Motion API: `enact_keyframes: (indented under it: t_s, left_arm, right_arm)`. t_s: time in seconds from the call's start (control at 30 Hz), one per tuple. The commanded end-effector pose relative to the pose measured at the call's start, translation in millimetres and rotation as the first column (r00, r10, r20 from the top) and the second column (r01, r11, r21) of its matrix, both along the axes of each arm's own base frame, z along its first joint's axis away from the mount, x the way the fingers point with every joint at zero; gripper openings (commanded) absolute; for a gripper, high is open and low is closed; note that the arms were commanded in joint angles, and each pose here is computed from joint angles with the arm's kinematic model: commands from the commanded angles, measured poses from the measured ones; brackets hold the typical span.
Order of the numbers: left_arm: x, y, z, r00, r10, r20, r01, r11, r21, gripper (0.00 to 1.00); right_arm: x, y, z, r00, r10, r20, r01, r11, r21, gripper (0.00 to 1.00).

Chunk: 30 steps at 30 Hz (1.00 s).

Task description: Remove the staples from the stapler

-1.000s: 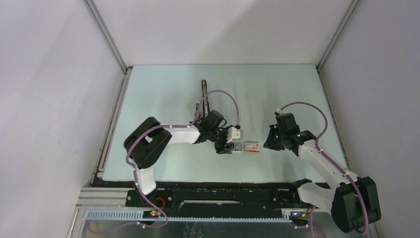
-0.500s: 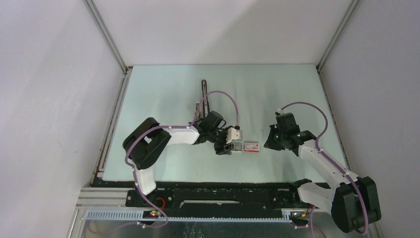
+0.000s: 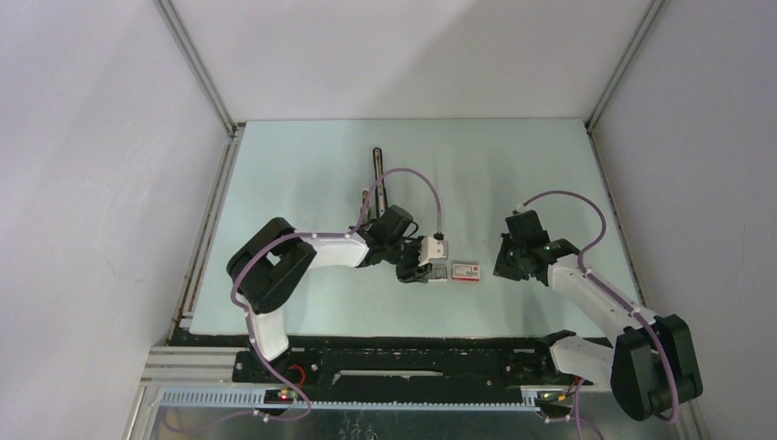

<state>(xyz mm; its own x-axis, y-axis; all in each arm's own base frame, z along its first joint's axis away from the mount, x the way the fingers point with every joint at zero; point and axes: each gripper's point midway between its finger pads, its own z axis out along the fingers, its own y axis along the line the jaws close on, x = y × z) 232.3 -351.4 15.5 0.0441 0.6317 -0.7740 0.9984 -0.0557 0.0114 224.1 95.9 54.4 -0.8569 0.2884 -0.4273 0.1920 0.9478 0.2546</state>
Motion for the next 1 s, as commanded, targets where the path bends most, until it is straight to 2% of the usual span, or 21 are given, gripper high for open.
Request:
enact_keyframes:
  t_s: [0.0, 0.3, 0.97]
  left_arm:
    - [-22, 40, -44, 0.998, 0.027, -0.064, -0.013, 0.980, 0.197, 0.47]
    - [-24, 42, -46, 0.998, 0.020, -0.064, -0.006, 0.977, 0.214, 0.45]
    - [-23, 40, -48, 0.998, 0.017, -0.067, -0.001, 0.975, 0.224, 0.44]
  right_arm:
    - [0, -1, -8, 1.000, -0.026, -0.017, 0.026, 0.999, -0.028, 0.08]
    - [-1, 5, -17, 0.999, -0.017, -0.037, 0.016, 0.999, -0.050, 0.08]
    - [28, 7, -38, 0.995, 0.007, -0.096, -0.021, 0.990, -0.143, 0.07]
